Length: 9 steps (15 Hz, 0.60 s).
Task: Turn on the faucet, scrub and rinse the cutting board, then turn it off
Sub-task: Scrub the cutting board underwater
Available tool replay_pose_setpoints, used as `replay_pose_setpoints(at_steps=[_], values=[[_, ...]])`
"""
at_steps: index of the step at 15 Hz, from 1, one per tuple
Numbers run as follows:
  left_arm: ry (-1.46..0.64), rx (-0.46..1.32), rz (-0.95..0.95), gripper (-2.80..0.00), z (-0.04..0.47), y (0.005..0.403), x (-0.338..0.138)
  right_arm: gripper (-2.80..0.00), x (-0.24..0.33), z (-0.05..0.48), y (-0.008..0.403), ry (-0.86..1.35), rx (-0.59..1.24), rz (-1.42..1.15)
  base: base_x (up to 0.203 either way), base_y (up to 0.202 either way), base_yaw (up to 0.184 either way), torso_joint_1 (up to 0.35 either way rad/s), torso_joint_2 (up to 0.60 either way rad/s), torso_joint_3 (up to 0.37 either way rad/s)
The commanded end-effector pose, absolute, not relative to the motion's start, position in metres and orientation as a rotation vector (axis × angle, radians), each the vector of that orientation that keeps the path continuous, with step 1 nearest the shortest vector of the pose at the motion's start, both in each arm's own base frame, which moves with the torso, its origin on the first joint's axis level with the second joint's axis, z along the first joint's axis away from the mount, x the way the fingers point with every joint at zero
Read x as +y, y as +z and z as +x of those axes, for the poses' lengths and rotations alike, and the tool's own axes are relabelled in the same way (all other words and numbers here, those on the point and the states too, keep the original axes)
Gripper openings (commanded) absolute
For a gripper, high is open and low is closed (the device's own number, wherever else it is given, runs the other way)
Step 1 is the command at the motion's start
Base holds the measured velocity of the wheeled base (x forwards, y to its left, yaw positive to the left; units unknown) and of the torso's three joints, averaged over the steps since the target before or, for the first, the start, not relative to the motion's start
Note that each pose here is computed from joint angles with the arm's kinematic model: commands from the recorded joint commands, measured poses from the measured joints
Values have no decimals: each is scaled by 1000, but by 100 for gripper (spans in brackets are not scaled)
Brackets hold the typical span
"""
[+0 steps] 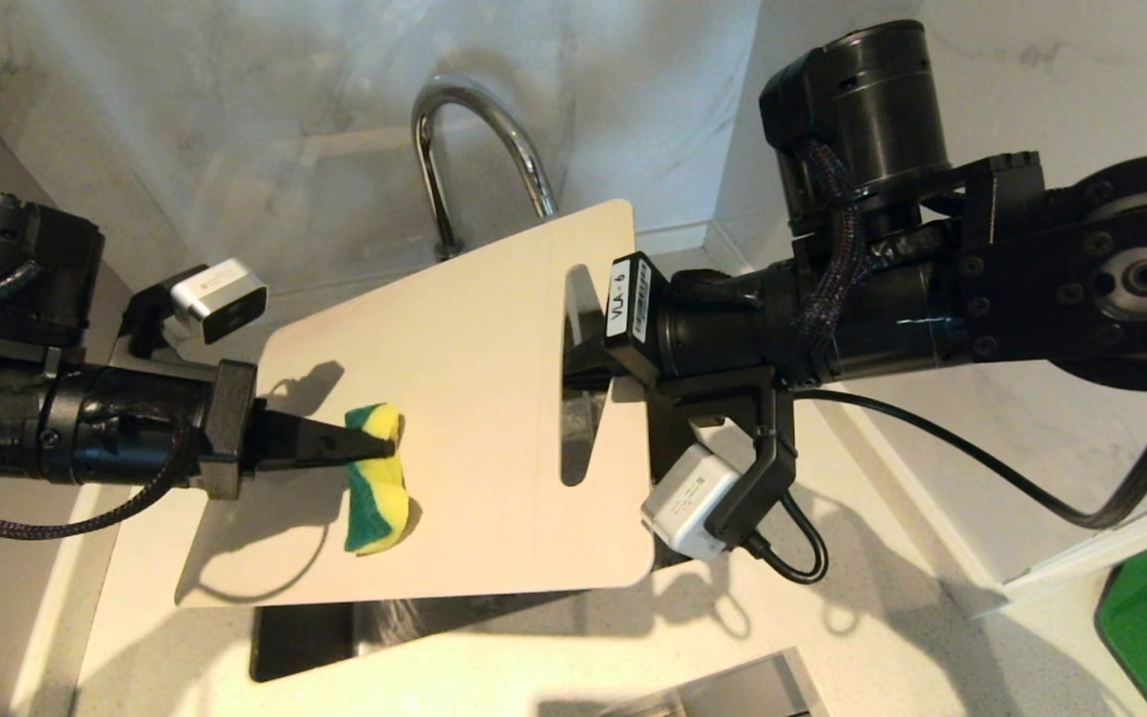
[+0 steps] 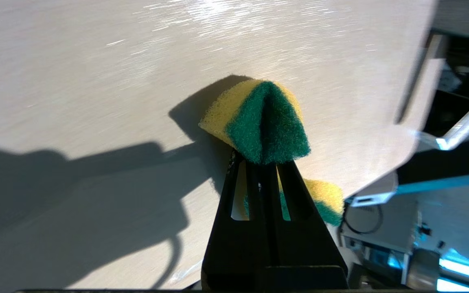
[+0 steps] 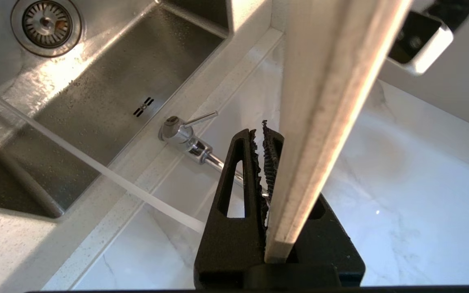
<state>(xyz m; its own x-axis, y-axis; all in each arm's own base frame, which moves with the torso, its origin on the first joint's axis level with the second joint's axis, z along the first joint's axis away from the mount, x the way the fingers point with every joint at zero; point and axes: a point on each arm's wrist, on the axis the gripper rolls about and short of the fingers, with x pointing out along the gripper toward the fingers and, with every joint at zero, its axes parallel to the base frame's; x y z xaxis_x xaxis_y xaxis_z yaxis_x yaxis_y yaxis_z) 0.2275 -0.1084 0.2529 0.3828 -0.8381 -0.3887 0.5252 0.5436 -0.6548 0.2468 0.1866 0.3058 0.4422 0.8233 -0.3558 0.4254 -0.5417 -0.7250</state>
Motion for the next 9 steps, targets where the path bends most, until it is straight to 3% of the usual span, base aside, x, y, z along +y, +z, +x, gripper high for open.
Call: replay_pose_setpoints(at_steps=[1,9], values=[[-864,785,-466,-280,232,241,-97,-280,187,246,306,955,-1060,-2161,0,0,0,0,0,0],[-726,810,-506,-280,245,190,-38,-280,184,242,307,953,-1058,-2161,0,0,0,0,0,0]])
